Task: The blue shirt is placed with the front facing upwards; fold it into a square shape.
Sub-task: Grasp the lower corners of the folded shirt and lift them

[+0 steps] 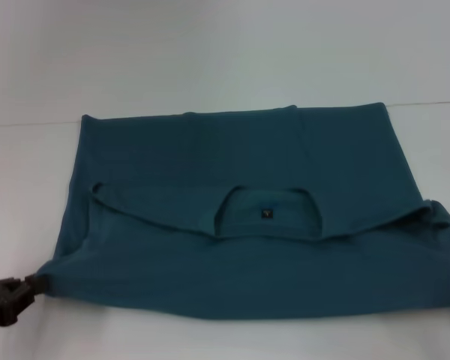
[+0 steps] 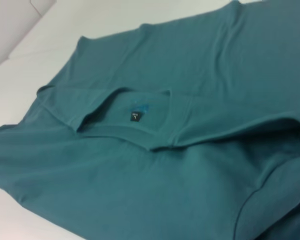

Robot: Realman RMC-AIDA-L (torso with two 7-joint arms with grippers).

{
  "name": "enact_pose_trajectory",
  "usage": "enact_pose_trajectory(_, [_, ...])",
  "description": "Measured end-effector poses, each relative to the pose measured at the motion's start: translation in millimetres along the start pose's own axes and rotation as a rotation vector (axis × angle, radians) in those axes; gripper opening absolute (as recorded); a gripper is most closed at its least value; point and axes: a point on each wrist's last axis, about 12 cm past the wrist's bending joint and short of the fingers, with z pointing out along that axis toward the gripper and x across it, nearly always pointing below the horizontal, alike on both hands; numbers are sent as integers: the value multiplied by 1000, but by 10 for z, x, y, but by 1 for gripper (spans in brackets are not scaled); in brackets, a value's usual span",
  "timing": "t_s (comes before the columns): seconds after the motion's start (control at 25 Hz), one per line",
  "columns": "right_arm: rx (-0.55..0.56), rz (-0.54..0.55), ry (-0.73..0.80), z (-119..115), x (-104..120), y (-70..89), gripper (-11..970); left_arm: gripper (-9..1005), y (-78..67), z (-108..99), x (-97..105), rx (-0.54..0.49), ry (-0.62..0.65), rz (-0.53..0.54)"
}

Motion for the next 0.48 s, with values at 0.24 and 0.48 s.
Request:
enact_pose_trajectory(0.24, [-45, -4, -61, -72, 248, -15, 66, 31, -33, -31, 150, 30, -19, -20])
enact_pose_trajectory(0.48, [-83, -1, -84, -66, 443, -25, 67, 31, -68, -43, 216, 58, -34, -33])
